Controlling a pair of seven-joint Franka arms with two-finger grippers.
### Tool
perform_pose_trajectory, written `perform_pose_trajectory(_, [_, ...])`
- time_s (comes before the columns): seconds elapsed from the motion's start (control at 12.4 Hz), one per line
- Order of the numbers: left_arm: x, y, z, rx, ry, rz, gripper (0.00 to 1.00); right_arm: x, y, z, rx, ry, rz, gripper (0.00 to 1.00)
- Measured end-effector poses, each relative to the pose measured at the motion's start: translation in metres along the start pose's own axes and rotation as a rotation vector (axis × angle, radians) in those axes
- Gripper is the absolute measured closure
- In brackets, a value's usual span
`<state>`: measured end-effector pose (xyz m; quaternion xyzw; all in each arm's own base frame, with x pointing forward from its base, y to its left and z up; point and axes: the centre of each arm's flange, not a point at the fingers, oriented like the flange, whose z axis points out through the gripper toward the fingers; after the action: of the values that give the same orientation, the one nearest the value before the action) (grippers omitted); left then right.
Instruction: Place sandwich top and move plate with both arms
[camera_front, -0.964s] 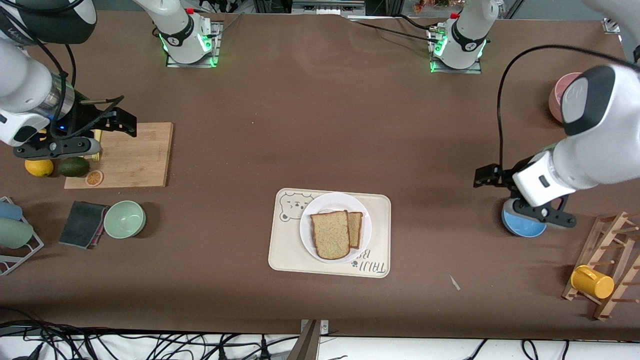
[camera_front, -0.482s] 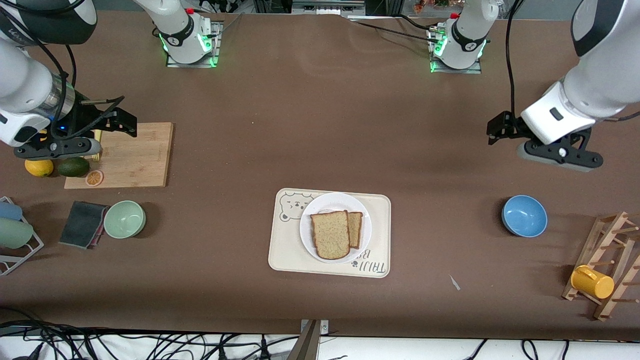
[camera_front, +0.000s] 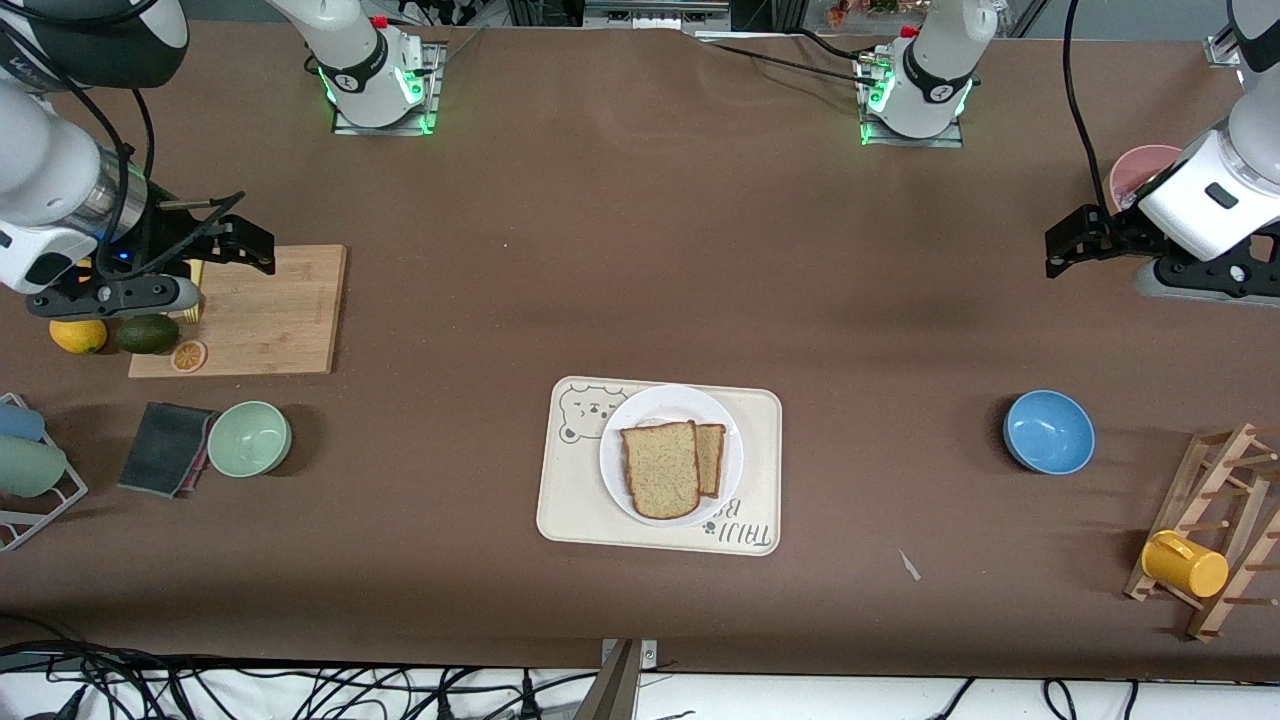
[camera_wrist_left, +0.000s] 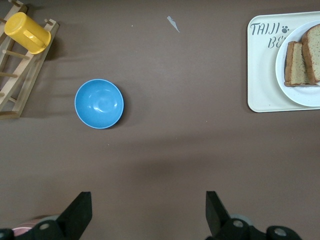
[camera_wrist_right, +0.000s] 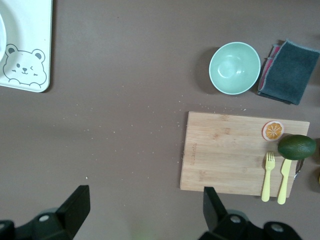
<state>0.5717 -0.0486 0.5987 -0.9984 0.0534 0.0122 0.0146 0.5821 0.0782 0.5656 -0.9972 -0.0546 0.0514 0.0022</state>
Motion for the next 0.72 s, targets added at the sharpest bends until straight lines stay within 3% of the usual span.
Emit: perform_pose_trajectory(0.72, [-0.0005,0.0072,0.0017,-0.011,-0.004,0.01,0.0,0.0001,0.0059,-0.0036,0.002,0.01,0.009,0.0])
